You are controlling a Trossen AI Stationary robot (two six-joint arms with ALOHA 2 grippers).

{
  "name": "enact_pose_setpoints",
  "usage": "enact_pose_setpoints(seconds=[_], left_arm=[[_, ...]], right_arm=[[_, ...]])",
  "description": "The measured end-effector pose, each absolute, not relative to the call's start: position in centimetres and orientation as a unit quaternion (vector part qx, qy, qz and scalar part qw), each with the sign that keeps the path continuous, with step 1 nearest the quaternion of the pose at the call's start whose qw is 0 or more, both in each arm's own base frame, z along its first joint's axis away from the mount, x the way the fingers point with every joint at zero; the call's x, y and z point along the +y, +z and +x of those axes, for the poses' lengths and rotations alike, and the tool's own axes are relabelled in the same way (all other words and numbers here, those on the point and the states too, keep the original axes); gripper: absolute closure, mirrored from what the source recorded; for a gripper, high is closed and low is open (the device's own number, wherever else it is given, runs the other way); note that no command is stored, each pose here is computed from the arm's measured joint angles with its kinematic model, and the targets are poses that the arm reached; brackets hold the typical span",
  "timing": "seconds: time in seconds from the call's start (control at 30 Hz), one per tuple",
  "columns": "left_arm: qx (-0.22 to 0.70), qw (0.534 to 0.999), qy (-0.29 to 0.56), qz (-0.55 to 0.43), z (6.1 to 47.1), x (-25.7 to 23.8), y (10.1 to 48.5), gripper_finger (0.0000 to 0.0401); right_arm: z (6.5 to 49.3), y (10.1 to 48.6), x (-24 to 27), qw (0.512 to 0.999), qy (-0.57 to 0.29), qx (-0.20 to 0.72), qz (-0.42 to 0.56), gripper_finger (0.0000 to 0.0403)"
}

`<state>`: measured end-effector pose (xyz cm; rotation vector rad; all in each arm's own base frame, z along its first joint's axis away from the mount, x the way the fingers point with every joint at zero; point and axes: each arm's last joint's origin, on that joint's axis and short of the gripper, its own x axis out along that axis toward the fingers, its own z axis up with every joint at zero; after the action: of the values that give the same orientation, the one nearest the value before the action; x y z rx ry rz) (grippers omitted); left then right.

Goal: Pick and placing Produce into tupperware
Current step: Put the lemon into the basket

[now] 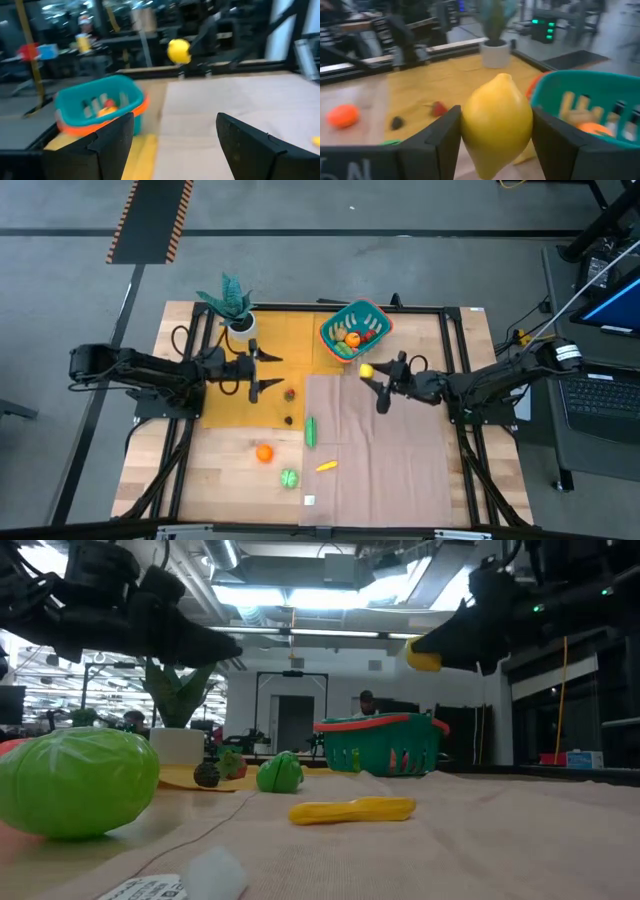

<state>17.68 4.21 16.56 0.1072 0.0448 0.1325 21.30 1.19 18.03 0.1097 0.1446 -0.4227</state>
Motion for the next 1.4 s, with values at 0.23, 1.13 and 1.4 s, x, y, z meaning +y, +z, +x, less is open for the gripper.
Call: enact_pose_setpoints(seconds=[0.23,1.13,1.4], left_arm=[[0.036,0.989,0.135,0.052,17.3,5.4,16.4,0.0126],[0.072,0.981,0.174,0.044,16.8,6.8,15.7,0.0126],[0.072,0.981,0.174,0.049,16.8,6.8,15.7,0.0126]], right_arm=[[21.2,17.7,-1.2,0.953,-0.288,0.082,0.052,0.0195],[24.9,20.2,-10.5,0.930,-0.315,0.174,0.071,0.0195],[26.5,22.1,-12.8,0.919,-0.291,0.251,0.083,0.0194]])
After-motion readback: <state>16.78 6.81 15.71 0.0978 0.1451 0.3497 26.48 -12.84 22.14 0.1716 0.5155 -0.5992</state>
